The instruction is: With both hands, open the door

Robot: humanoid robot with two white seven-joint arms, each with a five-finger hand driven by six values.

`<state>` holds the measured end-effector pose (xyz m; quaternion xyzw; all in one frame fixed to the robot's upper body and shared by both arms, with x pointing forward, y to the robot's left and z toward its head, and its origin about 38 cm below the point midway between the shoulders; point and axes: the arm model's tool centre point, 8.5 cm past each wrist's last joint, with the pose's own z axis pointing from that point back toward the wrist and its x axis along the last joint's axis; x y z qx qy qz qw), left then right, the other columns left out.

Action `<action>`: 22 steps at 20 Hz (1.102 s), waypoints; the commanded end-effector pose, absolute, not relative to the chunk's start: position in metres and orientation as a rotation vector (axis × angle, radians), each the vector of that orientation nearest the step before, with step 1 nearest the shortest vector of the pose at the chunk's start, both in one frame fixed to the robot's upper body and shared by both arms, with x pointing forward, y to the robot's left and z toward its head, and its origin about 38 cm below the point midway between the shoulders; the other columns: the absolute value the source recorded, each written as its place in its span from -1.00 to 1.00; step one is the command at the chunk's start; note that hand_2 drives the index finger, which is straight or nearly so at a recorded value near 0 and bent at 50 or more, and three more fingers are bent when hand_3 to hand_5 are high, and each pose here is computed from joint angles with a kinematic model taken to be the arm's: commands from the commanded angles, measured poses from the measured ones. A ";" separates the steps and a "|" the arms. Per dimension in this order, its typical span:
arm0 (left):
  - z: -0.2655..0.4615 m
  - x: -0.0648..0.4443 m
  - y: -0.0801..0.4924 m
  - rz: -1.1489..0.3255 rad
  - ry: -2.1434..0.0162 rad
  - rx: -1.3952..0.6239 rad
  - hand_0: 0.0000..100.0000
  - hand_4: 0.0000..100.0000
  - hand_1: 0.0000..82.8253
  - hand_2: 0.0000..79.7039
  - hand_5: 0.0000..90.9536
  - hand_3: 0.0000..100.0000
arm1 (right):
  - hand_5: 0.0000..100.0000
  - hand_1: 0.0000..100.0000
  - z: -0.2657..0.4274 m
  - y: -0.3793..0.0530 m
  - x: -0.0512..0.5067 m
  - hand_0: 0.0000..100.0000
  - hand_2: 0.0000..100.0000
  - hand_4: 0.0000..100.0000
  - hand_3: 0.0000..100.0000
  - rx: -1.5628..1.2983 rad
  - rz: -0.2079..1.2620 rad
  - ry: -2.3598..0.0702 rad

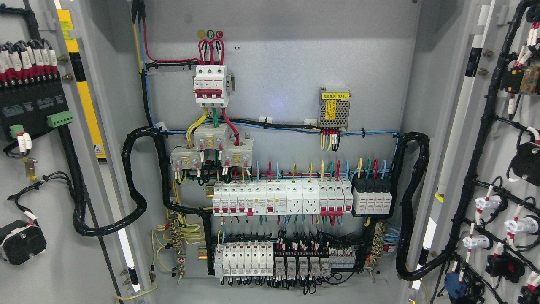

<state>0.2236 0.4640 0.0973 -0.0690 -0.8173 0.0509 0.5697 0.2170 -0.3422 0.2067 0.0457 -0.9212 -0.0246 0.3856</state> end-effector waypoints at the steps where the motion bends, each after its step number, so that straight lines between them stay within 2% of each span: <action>1: 0.107 0.229 0.494 0.099 -1.910 -0.107 -0.76 -1.00 0.34 -1.00 -1.00 -1.00 | -1.00 0.00 0.212 -0.353 0.218 -1.00 -0.92 -1.00 -1.00 0.130 -0.065 -2.344; 13: 0.104 0.237 0.511 0.137 -1.901 -0.093 -0.76 -1.00 0.34 -1.00 -1.00 -1.00 | -1.00 0.00 0.211 -0.352 0.218 -1.00 -0.92 -1.00 -1.00 0.144 -0.075 -2.344; 22: 0.106 0.238 0.513 0.128 -1.896 -0.090 -0.76 -1.00 0.34 -1.00 -1.00 -1.00 | -1.00 0.00 0.211 -0.336 0.218 -1.00 -0.92 -1.00 -1.00 0.224 -0.024 -2.359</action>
